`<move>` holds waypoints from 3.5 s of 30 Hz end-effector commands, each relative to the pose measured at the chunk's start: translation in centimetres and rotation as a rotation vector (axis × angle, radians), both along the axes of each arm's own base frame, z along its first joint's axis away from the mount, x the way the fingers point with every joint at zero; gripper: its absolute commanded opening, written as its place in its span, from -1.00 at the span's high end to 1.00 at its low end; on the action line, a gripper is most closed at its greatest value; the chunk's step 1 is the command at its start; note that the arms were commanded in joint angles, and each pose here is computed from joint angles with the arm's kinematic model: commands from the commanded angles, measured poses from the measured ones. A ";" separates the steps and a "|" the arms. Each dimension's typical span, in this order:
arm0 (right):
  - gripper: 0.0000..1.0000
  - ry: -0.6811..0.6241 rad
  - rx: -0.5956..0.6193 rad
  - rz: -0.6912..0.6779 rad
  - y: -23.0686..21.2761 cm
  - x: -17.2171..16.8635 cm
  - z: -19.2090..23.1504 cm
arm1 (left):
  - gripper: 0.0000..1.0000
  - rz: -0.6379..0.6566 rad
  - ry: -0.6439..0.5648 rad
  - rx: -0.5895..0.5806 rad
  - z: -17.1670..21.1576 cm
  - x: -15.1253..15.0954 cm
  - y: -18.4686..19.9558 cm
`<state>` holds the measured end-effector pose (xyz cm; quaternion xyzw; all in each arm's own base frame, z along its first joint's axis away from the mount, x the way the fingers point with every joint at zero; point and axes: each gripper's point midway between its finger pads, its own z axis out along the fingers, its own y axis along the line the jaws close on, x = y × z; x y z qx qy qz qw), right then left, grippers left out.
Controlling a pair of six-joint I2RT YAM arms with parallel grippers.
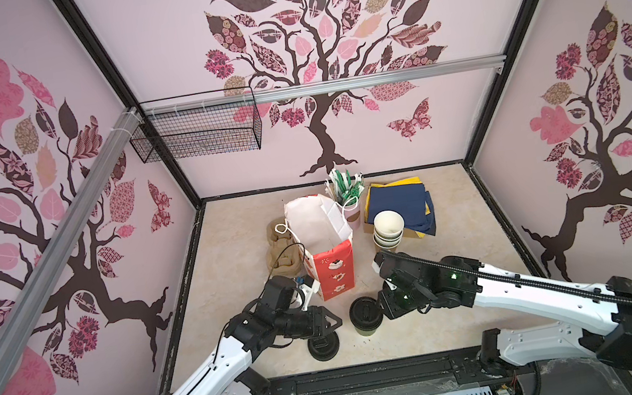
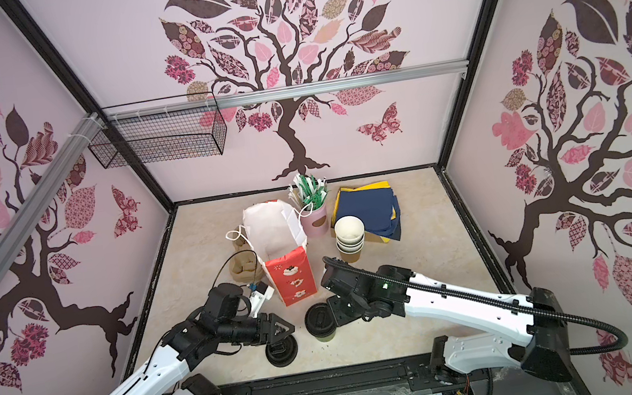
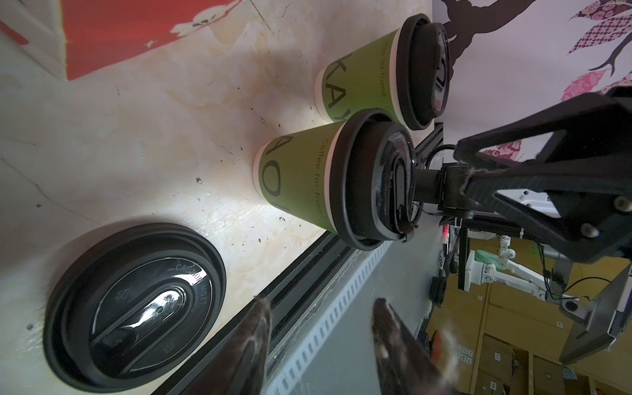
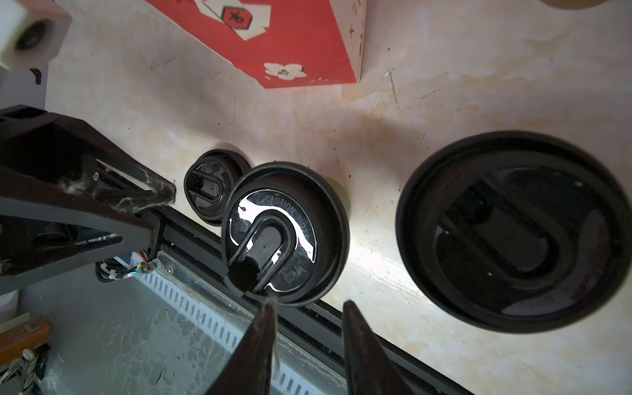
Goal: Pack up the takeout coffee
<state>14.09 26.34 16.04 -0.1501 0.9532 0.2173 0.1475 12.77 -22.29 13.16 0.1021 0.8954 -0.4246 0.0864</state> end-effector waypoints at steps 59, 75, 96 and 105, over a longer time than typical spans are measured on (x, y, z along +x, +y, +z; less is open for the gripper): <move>0.37 0.206 0.087 -0.108 0.7 0.1 -2.0 | -0.02 0.307 0.039 -0.089 0.5 1.9 -3.6; 0.48 0.249 0.024 -0.101 0.2 -0.5 -4.5 | 0.13 0.260 0.091 -0.007 -2.2 1.6 -4.3; 0.50 0.297 -0.052 -0.079 -0.8 -1.4 -6.3 | 0.24 0.274 0.111 0.078 -3.3 1.2 -3.2; 0.20 0.122 0.201 -0.112 1.4 1.4 0.4 | 0.21 0.255 0.102 0.058 -2.8 1.1 -3.4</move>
